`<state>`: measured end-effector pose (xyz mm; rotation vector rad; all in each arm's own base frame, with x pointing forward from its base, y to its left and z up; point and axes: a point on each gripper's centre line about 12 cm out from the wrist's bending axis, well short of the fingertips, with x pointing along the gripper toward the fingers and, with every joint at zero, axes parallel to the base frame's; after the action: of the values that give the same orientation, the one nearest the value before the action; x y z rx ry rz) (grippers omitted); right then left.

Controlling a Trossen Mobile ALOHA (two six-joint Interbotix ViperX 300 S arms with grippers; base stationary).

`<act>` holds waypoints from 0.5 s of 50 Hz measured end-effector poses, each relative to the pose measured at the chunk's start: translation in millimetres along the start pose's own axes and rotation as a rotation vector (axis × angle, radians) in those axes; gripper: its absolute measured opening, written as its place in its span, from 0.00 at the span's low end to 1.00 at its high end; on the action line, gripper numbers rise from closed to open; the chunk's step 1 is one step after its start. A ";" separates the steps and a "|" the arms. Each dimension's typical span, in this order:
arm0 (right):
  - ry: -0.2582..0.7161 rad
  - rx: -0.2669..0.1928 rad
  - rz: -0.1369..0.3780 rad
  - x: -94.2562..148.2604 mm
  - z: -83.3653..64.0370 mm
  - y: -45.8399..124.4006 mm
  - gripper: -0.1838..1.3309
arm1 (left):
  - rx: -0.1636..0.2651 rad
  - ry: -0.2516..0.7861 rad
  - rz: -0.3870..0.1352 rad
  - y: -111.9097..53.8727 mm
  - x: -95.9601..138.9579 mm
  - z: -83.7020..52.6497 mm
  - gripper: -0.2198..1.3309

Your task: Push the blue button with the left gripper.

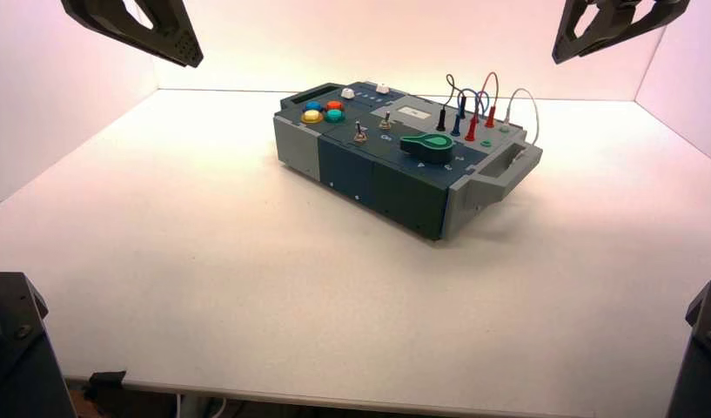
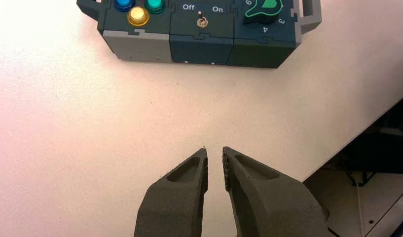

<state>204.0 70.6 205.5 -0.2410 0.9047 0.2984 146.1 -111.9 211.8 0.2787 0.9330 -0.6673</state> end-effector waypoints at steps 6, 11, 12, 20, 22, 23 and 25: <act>0.002 0.001 0.000 0.3 -0.6 0.0 0.67 | 0.000 0.000 0.000 0.0 0.0 0.0 0.39; 0.005 0.001 0.000 0.3 -0.9 0.0 0.67 | 0.000 0.003 0.000 0.0 0.3 -0.2 0.39; 0.005 0.000 0.000 0.3 -0.9 0.0 0.67 | -0.002 0.002 0.000 0.0 0.3 -0.1 0.39; 0.006 0.000 0.000 0.5 -1.5 0.1 0.67 | 0.000 0.002 0.000 0.0 0.0 -0.2 0.39; 0.006 0.000 0.000 0.5 -1.5 0.1 0.67 | 0.000 0.002 0.000 0.0 0.3 -0.1 0.39; 0.005 0.001 0.000 0.3 -0.9 0.0 0.67 | 0.000 0.002 0.000 0.0 0.0 -0.2 0.39; 0.006 0.002 0.002 0.5 -1.5 0.3 0.67 | 0.000 0.002 0.000 0.0 0.0 -0.2 0.39</act>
<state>203.1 70.5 204.2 -0.2391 0.9114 0.2983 145.9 -111.8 211.7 0.2791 0.9345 -0.6675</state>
